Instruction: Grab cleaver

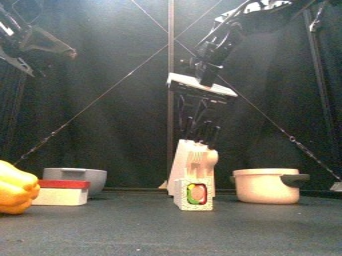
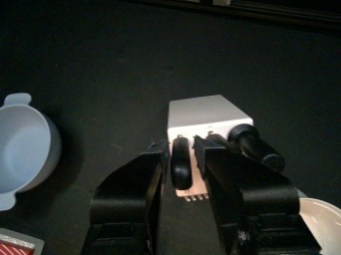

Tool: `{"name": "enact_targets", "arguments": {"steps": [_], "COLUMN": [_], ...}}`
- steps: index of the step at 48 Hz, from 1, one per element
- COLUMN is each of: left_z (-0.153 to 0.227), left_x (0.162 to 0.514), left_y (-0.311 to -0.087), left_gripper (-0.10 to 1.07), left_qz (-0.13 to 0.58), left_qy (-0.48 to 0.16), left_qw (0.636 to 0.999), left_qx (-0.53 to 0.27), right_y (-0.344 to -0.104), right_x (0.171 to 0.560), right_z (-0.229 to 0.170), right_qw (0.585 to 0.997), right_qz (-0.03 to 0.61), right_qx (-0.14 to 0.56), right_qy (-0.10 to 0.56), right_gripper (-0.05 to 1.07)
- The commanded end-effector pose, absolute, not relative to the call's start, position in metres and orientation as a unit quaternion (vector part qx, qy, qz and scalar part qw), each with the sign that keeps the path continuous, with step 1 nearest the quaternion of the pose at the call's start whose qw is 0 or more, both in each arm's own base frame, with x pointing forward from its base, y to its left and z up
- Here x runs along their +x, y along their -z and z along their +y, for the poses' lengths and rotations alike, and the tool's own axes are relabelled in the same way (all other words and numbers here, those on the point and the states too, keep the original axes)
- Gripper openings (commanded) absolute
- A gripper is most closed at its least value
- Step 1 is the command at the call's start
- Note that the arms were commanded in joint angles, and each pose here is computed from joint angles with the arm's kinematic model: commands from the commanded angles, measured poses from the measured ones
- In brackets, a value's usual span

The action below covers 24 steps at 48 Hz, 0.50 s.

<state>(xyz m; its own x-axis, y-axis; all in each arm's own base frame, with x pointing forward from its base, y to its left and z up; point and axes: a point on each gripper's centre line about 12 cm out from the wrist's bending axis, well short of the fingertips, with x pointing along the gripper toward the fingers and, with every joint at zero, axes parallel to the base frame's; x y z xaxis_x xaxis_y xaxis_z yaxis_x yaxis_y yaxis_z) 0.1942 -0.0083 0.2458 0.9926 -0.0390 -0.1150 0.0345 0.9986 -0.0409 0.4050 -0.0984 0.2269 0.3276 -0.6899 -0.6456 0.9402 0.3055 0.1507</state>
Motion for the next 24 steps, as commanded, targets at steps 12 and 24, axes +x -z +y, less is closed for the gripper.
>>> {"name": "enact_targets", "arguments": {"steps": [12,24], "left_z": [-0.008,-0.0077], "left_x": [0.1961,0.1959], "left_y": [-0.2507,-0.251], "left_gripper": [-0.02,-0.02], "left_qz": [0.05,0.05], "left_qy": [0.017,0.017], "left_qw": [0.998,0.998], "left_qx": [-0.02,-0.02], "right_y": [-0.2429,-0.242], "right_x": [0.4066,0.4071], "right_z": [-0.1033,-0.1035], "right_qw": [0.776,0.776], "right_qz": [0.22,0.221], "right_qx": [0.27,0.267], "right_qy": [0.526,0.527], "right_gripper": [0.68,0.68]}}
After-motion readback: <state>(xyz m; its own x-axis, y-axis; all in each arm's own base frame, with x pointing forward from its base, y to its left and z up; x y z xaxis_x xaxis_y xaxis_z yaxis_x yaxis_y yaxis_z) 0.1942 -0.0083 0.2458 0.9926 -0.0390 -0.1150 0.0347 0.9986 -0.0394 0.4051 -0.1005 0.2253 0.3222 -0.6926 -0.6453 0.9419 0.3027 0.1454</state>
